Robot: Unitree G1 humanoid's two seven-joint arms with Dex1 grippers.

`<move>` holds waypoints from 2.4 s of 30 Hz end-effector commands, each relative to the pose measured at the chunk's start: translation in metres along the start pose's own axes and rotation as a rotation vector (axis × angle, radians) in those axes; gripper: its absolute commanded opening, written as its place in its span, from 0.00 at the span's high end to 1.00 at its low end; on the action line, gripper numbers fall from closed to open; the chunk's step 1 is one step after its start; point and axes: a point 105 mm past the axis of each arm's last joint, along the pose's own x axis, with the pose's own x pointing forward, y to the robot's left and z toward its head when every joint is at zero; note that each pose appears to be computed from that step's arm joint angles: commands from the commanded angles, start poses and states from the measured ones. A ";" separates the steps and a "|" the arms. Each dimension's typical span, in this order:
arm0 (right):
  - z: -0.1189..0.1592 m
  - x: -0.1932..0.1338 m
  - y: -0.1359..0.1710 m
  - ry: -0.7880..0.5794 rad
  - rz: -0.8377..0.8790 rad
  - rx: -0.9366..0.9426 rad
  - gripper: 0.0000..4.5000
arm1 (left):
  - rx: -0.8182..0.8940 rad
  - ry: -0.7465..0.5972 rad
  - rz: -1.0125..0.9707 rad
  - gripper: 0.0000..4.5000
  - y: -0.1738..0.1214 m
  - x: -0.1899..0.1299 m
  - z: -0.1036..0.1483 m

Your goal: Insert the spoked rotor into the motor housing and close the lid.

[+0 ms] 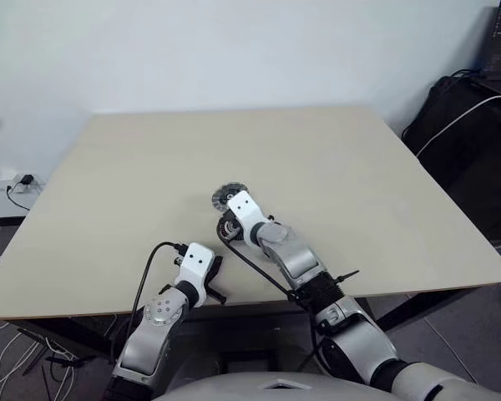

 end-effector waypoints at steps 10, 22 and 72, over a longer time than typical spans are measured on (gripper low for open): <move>0.022 -0.017 -0.006 -0.083 0.020 -0.009 1.00 | 0.017 -0.059 -0.001 1.00 0.000 0.000 0.017; 0.036 -0.005 -0.011 -0.128 -0.030 -0.007 1.00 | 0.016 -0.065 0.002 1.00 -0.001 0.001 0.019; 0.037 0.005 -0.008 -0.162 -0.013 0.004 1.00 | 0.022 -0.058 0.012 1.00 0.002 -0.003 0.018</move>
